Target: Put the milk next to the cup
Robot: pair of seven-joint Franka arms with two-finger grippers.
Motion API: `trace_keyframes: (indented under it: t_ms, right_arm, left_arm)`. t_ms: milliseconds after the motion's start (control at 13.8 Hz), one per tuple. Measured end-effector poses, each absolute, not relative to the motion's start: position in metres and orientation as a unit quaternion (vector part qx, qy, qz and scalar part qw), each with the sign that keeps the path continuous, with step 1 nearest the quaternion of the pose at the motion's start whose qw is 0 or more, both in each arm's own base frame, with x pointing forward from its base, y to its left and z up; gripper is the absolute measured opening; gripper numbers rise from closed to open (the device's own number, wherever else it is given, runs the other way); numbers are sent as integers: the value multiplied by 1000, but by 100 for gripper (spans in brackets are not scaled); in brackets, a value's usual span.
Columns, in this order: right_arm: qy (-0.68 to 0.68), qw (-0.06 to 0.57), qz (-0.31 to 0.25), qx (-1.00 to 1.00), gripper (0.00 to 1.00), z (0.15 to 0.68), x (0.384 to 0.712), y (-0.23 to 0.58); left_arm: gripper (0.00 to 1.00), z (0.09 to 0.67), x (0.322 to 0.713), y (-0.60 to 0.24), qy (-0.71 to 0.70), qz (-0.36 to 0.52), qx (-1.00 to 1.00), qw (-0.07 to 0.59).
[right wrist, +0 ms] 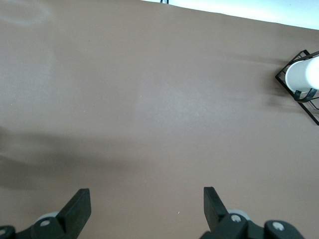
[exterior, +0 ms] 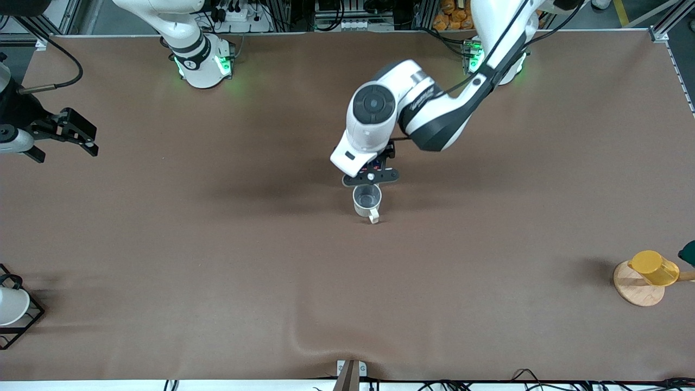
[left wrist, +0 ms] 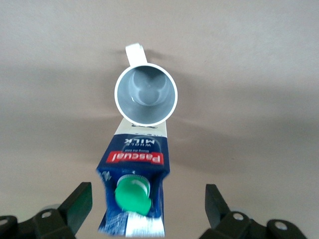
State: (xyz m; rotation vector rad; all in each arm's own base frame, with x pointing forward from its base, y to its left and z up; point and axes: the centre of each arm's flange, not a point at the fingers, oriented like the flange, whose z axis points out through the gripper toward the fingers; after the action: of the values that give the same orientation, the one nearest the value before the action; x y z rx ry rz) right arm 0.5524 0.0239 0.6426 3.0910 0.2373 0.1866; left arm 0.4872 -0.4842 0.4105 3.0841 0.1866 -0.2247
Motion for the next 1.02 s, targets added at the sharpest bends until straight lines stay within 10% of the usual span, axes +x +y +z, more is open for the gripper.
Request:
trace_keyframes:
  t_ms: [508,1017]
  right_arm:
    - [64,17,58,996,100,642,552,25]
    - [37,15,60,997,100,667,545,26]
  left_arm:
    - [100,606,518,-336,173,43,984,31]
    - [100,629,543,-228,210,40,977,-3]
